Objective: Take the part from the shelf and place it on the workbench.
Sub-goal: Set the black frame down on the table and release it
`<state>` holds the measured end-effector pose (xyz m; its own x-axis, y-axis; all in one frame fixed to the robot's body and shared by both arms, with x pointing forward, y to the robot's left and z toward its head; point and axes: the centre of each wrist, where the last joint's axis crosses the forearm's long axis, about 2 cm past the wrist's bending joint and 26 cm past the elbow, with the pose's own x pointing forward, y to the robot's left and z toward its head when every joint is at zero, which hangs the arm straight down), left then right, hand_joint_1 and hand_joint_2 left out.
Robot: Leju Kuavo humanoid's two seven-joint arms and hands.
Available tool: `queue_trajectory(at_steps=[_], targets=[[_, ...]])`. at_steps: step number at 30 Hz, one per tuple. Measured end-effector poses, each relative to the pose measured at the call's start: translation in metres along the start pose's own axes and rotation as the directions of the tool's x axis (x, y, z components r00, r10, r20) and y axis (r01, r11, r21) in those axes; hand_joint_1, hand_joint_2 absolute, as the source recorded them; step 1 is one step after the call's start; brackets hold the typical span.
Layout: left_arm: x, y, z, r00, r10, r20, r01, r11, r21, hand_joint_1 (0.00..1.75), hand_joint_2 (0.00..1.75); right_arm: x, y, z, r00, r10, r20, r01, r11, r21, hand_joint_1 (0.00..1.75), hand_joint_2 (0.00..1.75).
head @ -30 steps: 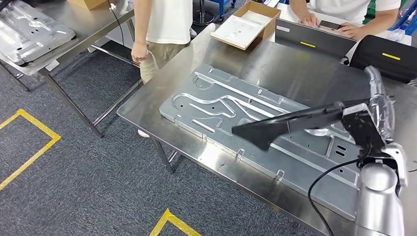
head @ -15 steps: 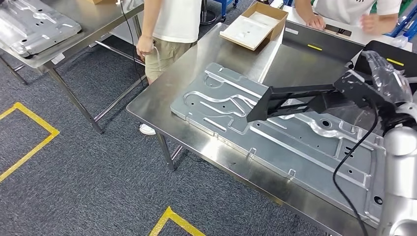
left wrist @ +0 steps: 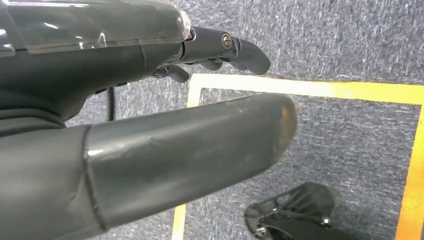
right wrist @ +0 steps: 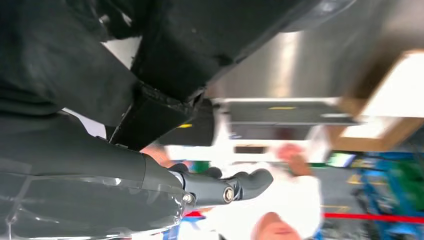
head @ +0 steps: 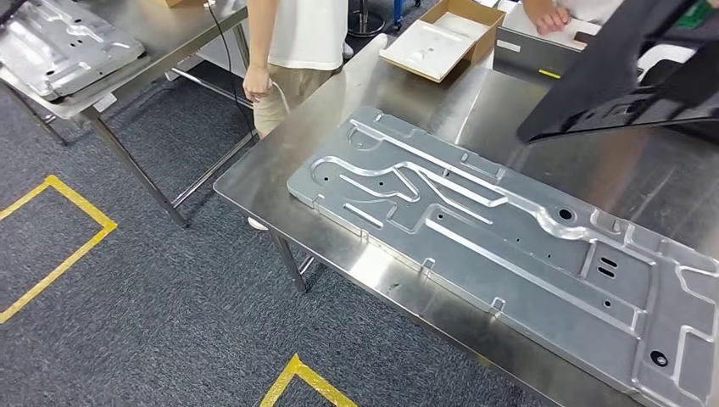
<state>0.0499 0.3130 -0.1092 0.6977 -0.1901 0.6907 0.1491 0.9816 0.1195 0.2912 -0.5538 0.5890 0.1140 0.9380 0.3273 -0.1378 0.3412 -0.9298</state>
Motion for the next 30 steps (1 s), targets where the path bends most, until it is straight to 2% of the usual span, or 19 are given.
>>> queue_trajectory(at_steps=[3,7,11,17,23,26,30], targets=[[-0.002,-0.001,0.002,1.0,0.0,-0.005,0.0,1.0,-0.004,0.0,0.0,-0.008,-0.012,0.016,0.995,0.023,-0.1,-0.025,1.0,-0.014,0.0,0.0],[-0.001,0.0,0.001,1.0,0.002,0.0,-0.002,1.0,-0.001,0.0,0.0,-0.019,-0.019,0.028,0.984,0.027,-0.178,-0.036,0.998,-0.048,0.0,0.0],[0.0,0.0,0.0,1.0,0.002,0.004,-0.002,1.0,-0.002,0.0,0.0,-0.03,-0.024,0.042,0.968,0.063,-0.244,-0.057,0.998,0.03,0.0,0.0],[0.001,0.0,-0.001,1.0,-0.001,0.009,0.001,1.0,-0.003,0.0,0.0,-0.034,-0.035,0.066,0.954,0.126,-0.272,-0.09,0.986,0.142,0.0,0.0],[0.002,0.0,-0.002,1.0,-0.003,0.013,0.003,1.0,-0.003,0.0,0.0,-0.037,-0.047,0.082,0.961,0.119,-0.25,-0.08,0.983,0.163,0.0,0.0],[0.002,0.0,-0.002,1.0,-0.003,0.016,0.003,1.0,-0.003,0.0,0.0,-0.038,-0.053,0.09,0.964,0.097,-0.248,-0.065,0.989,0.134,0.0,0.0],[0.002,-0.001,-0.001,1.0,-0.004,0.016,0.004,1.0,-0.003,0.0,0.0,-0.034,-0.057,0.094,0.971,0.037,-0.235,-0.033,0.999,0.023,0.0,0.0]])
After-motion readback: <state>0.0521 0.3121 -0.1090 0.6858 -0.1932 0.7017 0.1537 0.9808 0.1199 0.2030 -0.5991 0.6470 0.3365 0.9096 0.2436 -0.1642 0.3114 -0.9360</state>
